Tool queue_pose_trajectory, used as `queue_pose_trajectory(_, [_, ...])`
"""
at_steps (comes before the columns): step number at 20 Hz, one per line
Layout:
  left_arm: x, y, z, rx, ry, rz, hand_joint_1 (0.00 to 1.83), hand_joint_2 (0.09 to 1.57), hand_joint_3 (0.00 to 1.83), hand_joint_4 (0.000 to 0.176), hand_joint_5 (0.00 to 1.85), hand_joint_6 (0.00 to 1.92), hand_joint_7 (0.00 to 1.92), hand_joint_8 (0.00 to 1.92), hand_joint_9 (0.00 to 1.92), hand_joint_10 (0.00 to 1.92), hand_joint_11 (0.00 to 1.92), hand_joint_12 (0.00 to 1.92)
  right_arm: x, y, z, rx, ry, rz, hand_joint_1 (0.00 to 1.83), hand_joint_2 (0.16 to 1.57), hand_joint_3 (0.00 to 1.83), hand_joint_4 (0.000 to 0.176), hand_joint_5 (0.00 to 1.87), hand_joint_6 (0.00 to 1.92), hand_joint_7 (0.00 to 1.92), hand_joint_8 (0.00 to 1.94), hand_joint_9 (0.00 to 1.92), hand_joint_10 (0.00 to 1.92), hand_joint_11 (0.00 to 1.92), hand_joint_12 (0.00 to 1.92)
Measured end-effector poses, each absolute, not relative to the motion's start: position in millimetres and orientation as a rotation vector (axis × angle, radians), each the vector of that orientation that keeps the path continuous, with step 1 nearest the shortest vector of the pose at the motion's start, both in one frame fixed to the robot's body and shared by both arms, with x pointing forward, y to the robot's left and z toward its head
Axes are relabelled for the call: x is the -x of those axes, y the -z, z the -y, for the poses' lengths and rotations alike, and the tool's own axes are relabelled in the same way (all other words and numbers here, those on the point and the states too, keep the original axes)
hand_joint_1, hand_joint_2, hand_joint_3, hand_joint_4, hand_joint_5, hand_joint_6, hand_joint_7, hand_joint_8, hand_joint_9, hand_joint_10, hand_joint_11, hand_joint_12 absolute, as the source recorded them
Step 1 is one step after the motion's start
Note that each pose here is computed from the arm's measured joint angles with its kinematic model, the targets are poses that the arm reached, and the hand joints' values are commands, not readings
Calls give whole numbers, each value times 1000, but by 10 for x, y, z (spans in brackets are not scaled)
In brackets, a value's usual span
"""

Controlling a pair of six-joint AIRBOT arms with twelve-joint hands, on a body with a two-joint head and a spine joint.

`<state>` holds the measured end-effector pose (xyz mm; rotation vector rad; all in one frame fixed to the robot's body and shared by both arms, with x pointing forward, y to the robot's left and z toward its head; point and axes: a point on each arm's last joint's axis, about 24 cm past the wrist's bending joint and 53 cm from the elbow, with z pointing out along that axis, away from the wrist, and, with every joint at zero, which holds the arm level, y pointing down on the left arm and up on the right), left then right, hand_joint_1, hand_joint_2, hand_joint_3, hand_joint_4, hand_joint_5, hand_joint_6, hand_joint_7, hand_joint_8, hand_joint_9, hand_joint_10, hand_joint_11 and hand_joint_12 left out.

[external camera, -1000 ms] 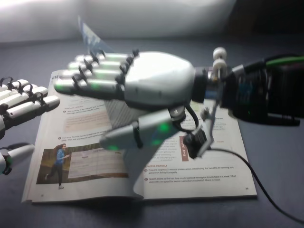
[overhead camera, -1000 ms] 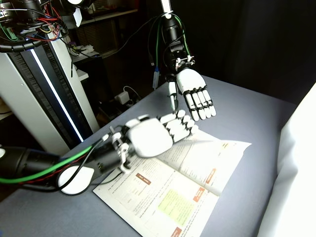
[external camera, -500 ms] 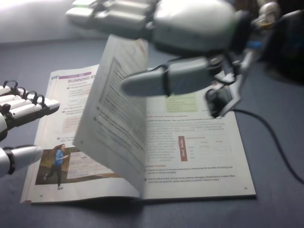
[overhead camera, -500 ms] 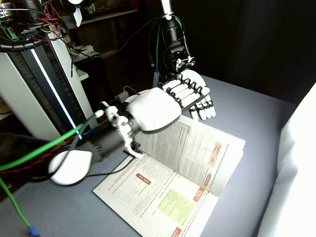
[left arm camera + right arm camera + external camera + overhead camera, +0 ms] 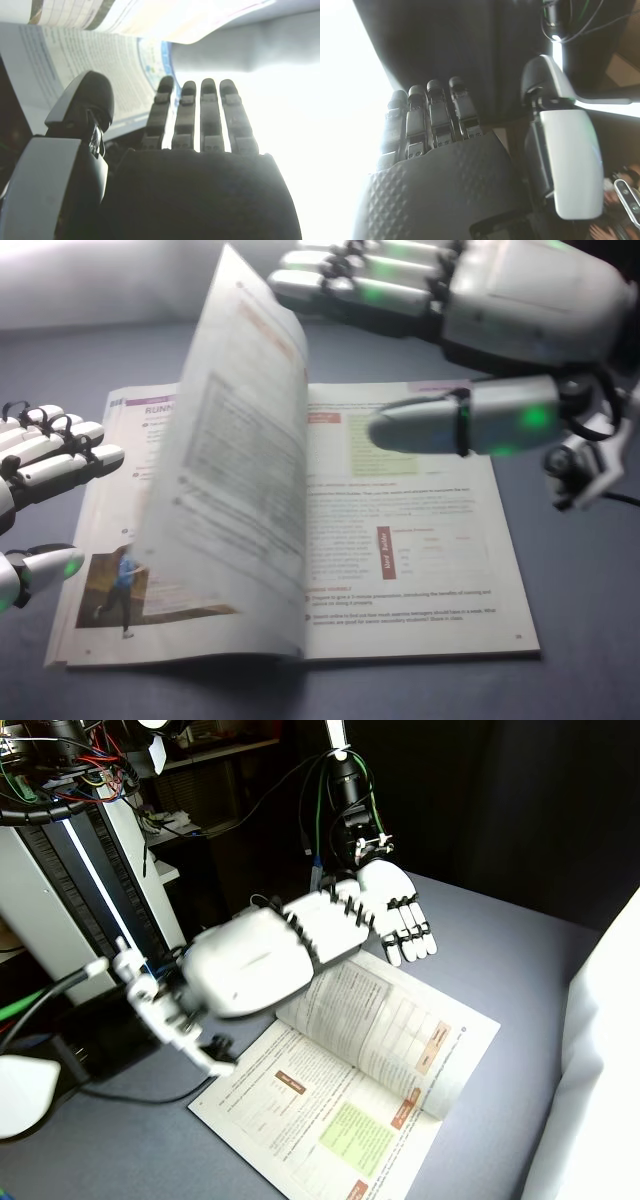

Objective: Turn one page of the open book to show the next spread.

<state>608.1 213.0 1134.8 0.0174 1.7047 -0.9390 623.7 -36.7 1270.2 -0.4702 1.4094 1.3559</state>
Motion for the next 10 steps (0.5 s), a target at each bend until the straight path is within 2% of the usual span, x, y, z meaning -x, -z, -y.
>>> queue_pose_trajectory(3, [-6075, -11356, -2122, -20, 943, -1701, 90, 1500, 6, 0, 121, 3, 24, 2, 0, 0, 0, 0, -6228, -12466, 570, 445, -1307, -1493, 0, 1252, 2, 0, 0, 0, 0, 0, 0, 0, 0, 0])
queue_pose_trajectory(6, [-6047, -11334, -2159, -8, 931, -1714, 261, 1474, 0, 0, 151, 8, 61, 6, 12, 4, 21, 16, -6237, -12297, 814, 383, -1265, -1568, 0, 1281, 13, 0, 0, 0, 0, 0, 0, 0, 0, 0])
queue_pose_trajectory(10, [-5977, -11443, -2401, -4, 846, -1702, 321, 1473, 0, 0, 127, 0, 33, 0, 0, 0, 0, 0, -6248, -12090, 1074, 298, -1218, -1655, 0, 1318, 26, 0, 0, 0, 0, 0, 0, 0, 0, 0])
